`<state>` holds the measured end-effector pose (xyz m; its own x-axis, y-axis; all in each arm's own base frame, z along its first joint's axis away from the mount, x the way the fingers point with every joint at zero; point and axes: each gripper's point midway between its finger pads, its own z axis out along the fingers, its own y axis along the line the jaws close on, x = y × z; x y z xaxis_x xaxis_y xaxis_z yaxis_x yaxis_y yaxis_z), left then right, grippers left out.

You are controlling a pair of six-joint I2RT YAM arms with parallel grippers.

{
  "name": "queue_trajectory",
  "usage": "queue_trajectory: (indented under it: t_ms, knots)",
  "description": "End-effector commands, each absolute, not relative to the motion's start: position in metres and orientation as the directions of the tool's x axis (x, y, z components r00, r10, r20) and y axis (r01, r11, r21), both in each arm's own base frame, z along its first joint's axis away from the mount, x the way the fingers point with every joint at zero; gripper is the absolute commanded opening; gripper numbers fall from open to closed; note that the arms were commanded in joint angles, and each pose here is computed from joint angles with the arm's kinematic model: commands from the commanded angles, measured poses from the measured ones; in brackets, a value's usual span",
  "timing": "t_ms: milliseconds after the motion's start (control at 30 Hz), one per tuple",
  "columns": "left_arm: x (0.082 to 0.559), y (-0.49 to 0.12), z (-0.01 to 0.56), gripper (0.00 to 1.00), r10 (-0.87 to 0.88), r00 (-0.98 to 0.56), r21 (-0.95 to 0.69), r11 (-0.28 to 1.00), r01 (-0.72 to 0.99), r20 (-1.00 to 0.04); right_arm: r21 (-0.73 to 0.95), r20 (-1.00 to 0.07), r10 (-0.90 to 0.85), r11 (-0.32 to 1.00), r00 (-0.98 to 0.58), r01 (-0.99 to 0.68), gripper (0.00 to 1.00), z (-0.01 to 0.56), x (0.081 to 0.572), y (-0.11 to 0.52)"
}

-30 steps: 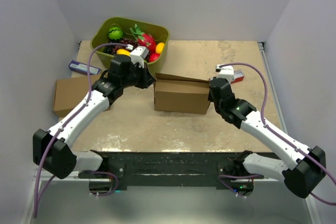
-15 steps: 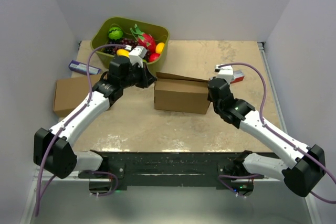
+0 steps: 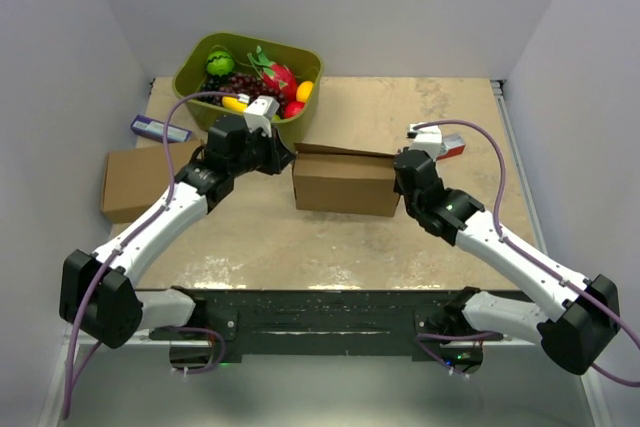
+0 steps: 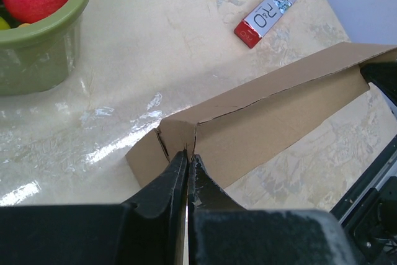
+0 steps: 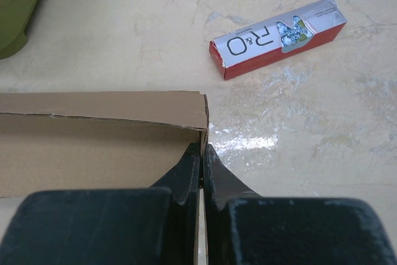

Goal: Fold the paper box

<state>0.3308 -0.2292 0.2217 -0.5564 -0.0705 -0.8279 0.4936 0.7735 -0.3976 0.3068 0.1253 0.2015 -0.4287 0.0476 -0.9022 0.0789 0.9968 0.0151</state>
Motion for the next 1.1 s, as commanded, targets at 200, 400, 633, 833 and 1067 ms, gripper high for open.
queue_trajectory:
  t_ms: [200,400,633,833,1067]
  knots:
    - [0.312,-0.236,0.212,0.31,0.001,-0.569,-0.377,0.748,0.546,-0.822,0.026,-0.840,-0.006,0.998,-0.542,-0.051,0.00,0.171,0.291,0.155]
    - [0.314,-0.232,0.207,0.39,0.014,-0.569,-0.356,0.767,0.533,-0.822,0.025,-0.840,-0.008,0.998,-0.543,-0.054,0.00,0.170,0.292,0.157]
    - [0.317,-0.225,0.201,0.31,0.035,-0.571,-0.322,0.797,0.511,-0.820,0.027,-0.840,-0.008,0.998,-0.543,-0.057,0.00,0.171,0.291,0.157]
    - [0.315,-0.231,0.203,0.08,0.031,-0.570,-0.336,0.782,0.525,-0.821,0.025,-0.838,-0.012,0.998,-0.545,-0.059,0.00,0.169,0.292,0.158]
    - [0.313,-0.239,0.212,0.00,0.003,-0.575,-0.377,0.752,0.541,-0.818,0.002,-0.833,-0.028,0.999,-0.552,-0.053,0.00,0.165,0.292,0.157]
